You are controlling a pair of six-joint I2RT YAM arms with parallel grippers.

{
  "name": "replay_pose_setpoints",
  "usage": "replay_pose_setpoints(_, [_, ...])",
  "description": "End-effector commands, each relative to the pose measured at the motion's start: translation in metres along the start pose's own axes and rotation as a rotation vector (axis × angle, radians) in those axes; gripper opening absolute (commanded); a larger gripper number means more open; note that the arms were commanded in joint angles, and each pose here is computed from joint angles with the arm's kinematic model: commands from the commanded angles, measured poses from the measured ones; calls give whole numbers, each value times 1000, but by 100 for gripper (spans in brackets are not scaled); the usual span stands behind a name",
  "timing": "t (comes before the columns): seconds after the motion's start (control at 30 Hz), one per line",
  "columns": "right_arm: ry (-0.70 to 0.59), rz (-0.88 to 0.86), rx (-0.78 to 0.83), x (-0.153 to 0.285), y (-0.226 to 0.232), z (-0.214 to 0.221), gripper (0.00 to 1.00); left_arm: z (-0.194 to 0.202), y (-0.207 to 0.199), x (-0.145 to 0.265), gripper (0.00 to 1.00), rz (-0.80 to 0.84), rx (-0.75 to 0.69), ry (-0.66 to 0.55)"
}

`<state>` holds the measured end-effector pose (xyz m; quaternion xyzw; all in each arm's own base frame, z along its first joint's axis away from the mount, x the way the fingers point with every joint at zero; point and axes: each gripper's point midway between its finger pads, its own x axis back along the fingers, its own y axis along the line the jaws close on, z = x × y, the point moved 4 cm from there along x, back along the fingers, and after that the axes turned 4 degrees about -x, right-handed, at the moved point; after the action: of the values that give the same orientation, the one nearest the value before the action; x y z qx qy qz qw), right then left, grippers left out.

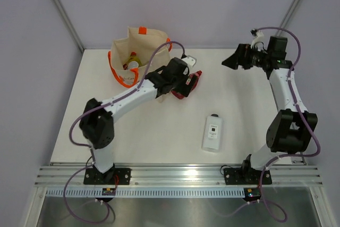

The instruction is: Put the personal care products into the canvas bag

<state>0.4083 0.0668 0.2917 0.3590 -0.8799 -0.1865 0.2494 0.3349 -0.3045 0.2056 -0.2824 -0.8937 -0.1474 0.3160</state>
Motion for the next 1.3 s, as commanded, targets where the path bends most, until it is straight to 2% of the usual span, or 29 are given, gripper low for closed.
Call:
replay_pose_setpoints(0.0, [11,30,41,50,5,31,99,-13,1,-52,89,-78,-126,34])
replay_pose_setpoints(0.1, [14,50,-12,59,-3,57,100,-26,0,-77,89,-124,-133,41])
replay_pose_setpoints(0.13, [8,50,-25,62,-2,60,100,-11,2,-98,90,-169,-146,99])
replay_pose_setpoints(0.2, [20,51,-58,63,-4,73,99,-15,5,-109,90,-214,-138,99])
replay_pose_setpoints(0.3, [29,50,-85,64,-5,84,99,5,7,-133,91,-251,-155,150])
replay_pose_setpoints(0.37, [34,41,-102,63,-5,88,99,19,8,-144,91,-283,-118,177])
replay_pose_setpoints(0.57, [30,15,-136,58,-7,86,99,52,5,-159,92,-283,-136,287])
replay_pose_setpoints(0.7, [22,6,-140,57,-7,80,99,81,-11,-170,90,-213,-155,383])
replay_pose_setpoints(0.8, [16,-5,-143,57,-6,77,100,97,-22,-175,79,-182,-136,457])
replay_pose_setpoints(0.83, [15,-11,-145,57,-5,76,100,100,-27,-174,70,-145,-132,476])
replay_pose_setpoints(0.87, [15,-14,-147,57,-4,76,100,93,-30,-174,65,-131,-124,463])
replay_pose_setpoints(0.9, [16,-17,-150,57,-4,76,99,93,-32,-173,57,-114,-117,467])
replay_pose_setpoints(0.93, [15,-23,-149,57,-2,76,100,93,-36,-171,40,-81,-108,481])
replay_pose_setpoints(1.07, [21,-35,-158,58,1,81,99,81,-51,-156,8,40,-52,467])
replay_pose_setpoints(1.1, [23,-38,-161,58,1,82,99,78,-58,-151,6,92,-35,455])
replay_pose_setpoints(1.13, [22,-47,-159,59,3,82,100,82,-75,-148,5,229,7,448])
replay_pose_setpoints(1.2, [28,-56,-164,59,5,86,100,60,-89,-124,4,389,90,376])
replay_pose_setpoints(1.23, [32,-69,-167,60,7,87,100,65,-102,-116,4,555,158,366])
replay_pose_setpoints(1.27, [38,-76,-173,60,7,89,100,53,-107,-100,4,626,238,342])
